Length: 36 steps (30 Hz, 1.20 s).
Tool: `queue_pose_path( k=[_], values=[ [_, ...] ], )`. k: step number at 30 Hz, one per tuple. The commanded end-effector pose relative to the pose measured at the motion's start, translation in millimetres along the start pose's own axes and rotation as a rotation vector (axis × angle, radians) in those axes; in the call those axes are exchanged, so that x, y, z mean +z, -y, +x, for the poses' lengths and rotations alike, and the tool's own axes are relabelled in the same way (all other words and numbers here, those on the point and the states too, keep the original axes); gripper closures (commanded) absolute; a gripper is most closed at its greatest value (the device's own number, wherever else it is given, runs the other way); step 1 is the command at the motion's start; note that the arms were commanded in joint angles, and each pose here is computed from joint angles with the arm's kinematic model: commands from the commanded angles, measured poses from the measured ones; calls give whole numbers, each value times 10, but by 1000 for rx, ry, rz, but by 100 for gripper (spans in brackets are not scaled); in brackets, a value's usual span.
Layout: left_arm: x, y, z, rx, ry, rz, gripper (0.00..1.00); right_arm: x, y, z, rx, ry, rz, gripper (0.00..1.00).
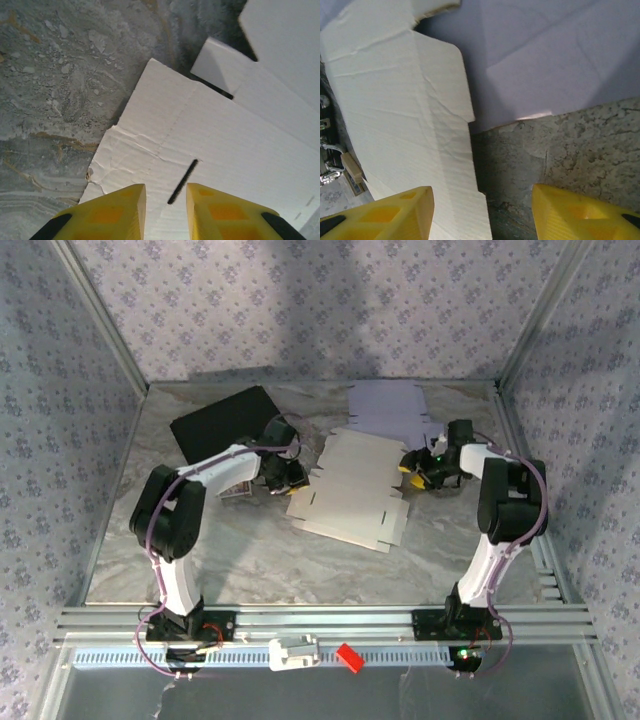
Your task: Fold the paper box
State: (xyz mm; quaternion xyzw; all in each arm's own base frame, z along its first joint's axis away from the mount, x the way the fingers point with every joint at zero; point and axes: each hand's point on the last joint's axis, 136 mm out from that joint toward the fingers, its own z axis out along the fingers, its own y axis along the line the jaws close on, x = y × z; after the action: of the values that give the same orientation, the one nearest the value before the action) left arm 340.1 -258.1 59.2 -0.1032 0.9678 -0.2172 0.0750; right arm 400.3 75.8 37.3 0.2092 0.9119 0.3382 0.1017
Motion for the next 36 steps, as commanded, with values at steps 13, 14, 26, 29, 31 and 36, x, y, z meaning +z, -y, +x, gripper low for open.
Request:
queue_pose_path(
  k=[13,14,26,29,31,36],
  values=[
    [296,-206,140,13,-65,-63,72,200,-143,224,-24,-93,-126,49],
    [308,-213,147,15,-67,-66,72,196,-149,229,-23,-94,-133,49],
    [391,-253,190,36,-82,-91,73,87,-352,272,-13,-79,-236,65],
    [391,-238,185,40,-80,-91,73,57,-398,249,-9,-70,-250,71],
    [386,-221,177,46,-78,-92,73,25,-437,225,-6,-62,-253,76],
    [356,-172,159,65,-71,-97,73,-76,-528,177,0,-30,-252,79]
  ],
)
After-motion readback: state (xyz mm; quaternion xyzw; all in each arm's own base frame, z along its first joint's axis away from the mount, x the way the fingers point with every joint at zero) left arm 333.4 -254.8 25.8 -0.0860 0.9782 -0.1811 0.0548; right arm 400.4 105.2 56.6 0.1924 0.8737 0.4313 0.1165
